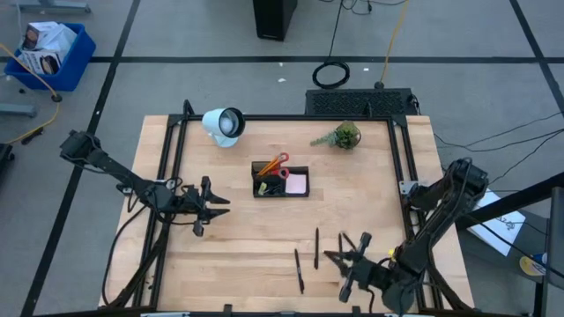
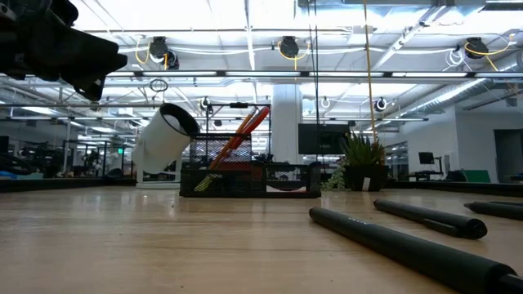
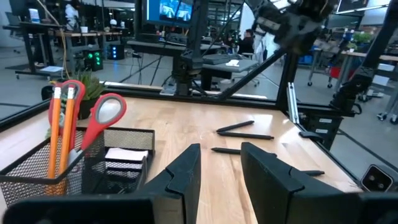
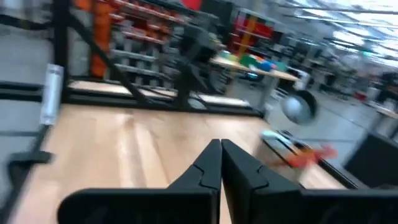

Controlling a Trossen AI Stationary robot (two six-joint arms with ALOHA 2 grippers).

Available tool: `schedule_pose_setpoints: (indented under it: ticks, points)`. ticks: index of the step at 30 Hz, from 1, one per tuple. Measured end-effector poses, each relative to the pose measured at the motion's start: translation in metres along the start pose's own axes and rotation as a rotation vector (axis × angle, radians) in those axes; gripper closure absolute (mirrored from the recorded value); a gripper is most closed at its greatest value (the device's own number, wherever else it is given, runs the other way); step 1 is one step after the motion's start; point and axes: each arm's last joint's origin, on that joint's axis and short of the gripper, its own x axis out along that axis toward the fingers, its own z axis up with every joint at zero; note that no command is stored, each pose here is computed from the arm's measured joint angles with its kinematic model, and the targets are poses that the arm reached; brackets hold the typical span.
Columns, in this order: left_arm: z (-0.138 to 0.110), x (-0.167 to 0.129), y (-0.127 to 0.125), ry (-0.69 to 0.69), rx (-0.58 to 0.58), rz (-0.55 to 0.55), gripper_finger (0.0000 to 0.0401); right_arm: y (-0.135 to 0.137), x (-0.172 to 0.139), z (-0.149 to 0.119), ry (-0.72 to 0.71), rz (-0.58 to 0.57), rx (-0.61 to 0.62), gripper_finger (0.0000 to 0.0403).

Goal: Pick and place office supplies into organizer
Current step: Put the black pen into the black desk organizer

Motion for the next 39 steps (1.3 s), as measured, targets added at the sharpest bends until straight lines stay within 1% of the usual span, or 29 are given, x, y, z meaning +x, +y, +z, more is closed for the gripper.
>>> schedule_pose_setpoints:
  ticks: [2, 4, 7, 9, 10, 12, 14, 19, 20, 23, 27, 29, 33, 36, 37, 39]
  points:
    - [0.0, 0.0, 0.0, -0.001, -0.004, 0.0, 0.0284, -0.004, -0.003, -0.015, 0.008, -0.043, 0.052, 0.0401]
    - [0.0, 0.0, 0.0, -0.002, -0.008, 0.0, 0.0284, -0.007, -0.005, -0.025, 0.016, -0.029, 0.104, 0.0401]
    - [0.001, 0.0, 0.0, -0.004, -0.017, 0.0, 0.0283, -0.015, -0.009, -0.037, 0.026, -0.015, 0.089, 0.0402]
    - [0.0, 0.0, 0.0, -0.003, -0.018, 0.0, 0.0283, -0.024, -0.013, -0.043, 0.021, -0.026, 0.121, 0.0402]
    - [0.0, 0.0, 0.0, -0.002, -0.017, 0.0, 0.0283, -0.028, -0.015, -0.043, 0.019, -0.016, 0.159, 0.0402]
    - [0.0, 0.0, 0.0, 0.001, -0.015, 0.001, 0.0283, -0.032, -0.02, -0.042, 0.029, 0.04, 0.195, 0.0402]
    - [0.0, 0.0, 0.0, 0.0, -0.007, 0.005, 0.0283, -0.034, -0.024, -0.048, 0.042, 0.11, 0.225, 0.0402]
    - [-0.001, 0.0, 0.002, 0.004, 0.002, 0.054, 0.0283, -0.036, -0.02, -0.062, 0.081, 0.341, 0.41, 0.0402]
    - [-0.001, 0.0, 0.002, 0.004, 0.002, 0.062, 0.0283, -0.039, -0.018, -0.067, 0.088, 0.36, 0.431, 0.0402]
    - [-0.001, 0.0, 0.002, 0.003, 0.001, 0.08, 0.0283, -0.048, -0.013, -0.082, 0.098, 0.34, 0.521, 0.0402]
    - [-0.001, 0.0, 0.002, 0.002, 0.001, 0.08, 0.0283, -0.061, -0.008, -0.104, 0.124, 0.301, 0.565, 0.0399]
    - [-0.001, 0.0, 0.002, 0.002, 0.001, 0.08, 0.0283, -0.067, -0.005, -0.111, 0.142, 0.277, 0.624, 0.0399]
    - [-0.001, 0.0, 0.002, 0.004, 0.005, 0.081, 0.0283, -0.068, -0.001, -0.108, 0.127, 0.294, 0.634, 0.0399]
    - [-0.001, 0.0, 0.002, 0.004, 0.006, 0.081, 0.0283, -0.069, 0.001, -0.101, 0.087, 0.304, 0.702, 0.0402]
    - [-0.001, 0.0, 0.002, 0.004, 0.007, 0.081, 0.0283, -0.07, 0.002, -0.099, 0.071, 0.294, 0.708, 0.0402]
    - [-0.001, 0.0, 0.002, 0.004, 0.007, 0.081, 0.0283, -0.071, 0.003, -0.096, 0.05, 0.264, 0.768, 0.0402]
